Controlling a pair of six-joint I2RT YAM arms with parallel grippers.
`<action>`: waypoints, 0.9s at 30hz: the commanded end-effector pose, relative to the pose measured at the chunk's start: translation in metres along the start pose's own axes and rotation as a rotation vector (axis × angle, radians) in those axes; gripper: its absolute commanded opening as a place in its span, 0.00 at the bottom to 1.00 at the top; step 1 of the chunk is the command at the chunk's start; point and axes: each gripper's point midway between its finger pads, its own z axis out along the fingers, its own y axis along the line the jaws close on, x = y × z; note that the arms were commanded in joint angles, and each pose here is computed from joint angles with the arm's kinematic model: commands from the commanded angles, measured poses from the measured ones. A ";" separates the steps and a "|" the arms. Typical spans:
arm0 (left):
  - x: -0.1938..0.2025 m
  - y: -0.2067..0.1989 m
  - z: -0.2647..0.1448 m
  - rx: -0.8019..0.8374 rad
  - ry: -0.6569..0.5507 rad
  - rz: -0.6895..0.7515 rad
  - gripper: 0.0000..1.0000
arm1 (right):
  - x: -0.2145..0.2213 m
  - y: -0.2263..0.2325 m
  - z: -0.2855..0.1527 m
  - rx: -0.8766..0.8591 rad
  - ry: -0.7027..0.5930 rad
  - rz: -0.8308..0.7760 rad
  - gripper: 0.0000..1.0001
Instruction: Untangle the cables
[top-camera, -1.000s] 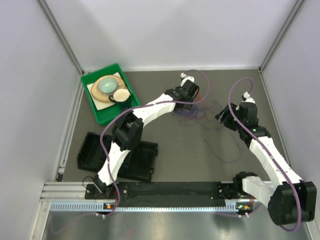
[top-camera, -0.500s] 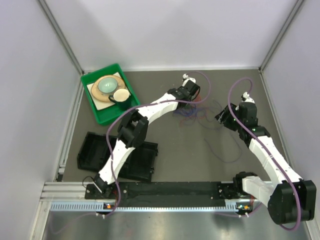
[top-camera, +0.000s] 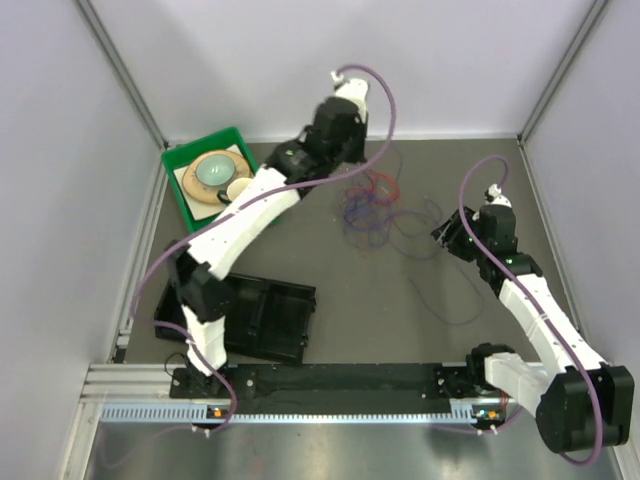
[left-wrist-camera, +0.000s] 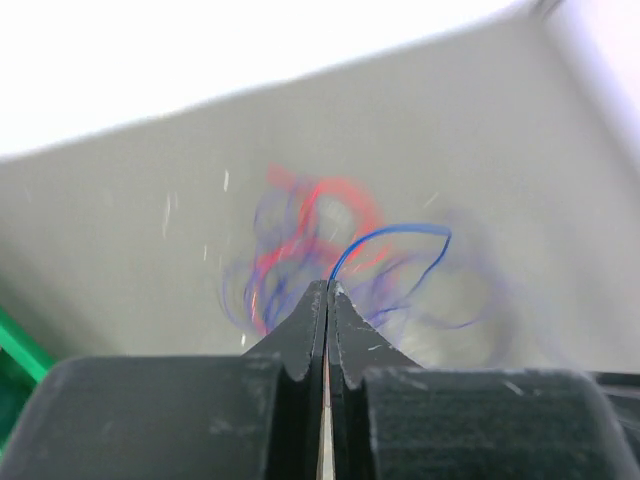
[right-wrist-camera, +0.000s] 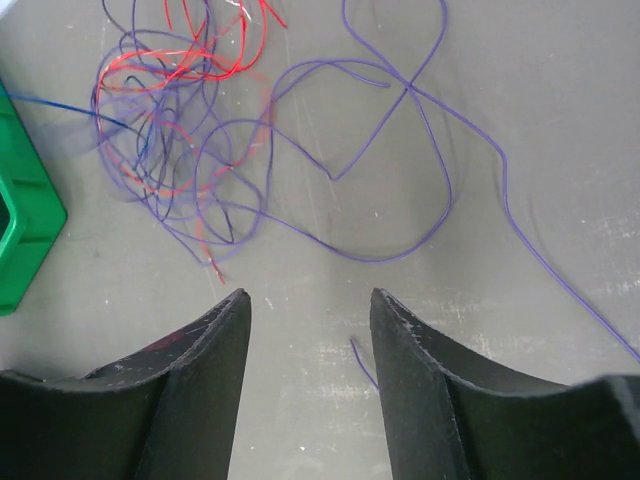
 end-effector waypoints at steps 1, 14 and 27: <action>-0.087 -0.015 -0.072 0.150 -0.218 -0.018 0.00 | -0.008 0.011 -0.004 -0.043 -0.034 0.011 0.51; -0.199 -0.021 -0.167 0.275 -0.531 -0.086 0.00 | -0.002 0.019 -0.001 -0.089 -0.013 0.001 0.47; -0.233 0.002 -0.219 0.226 -0.675 -0.177 0.00 | 0.040 0.087 0.078 -0.176 0.141 -0.111 0.95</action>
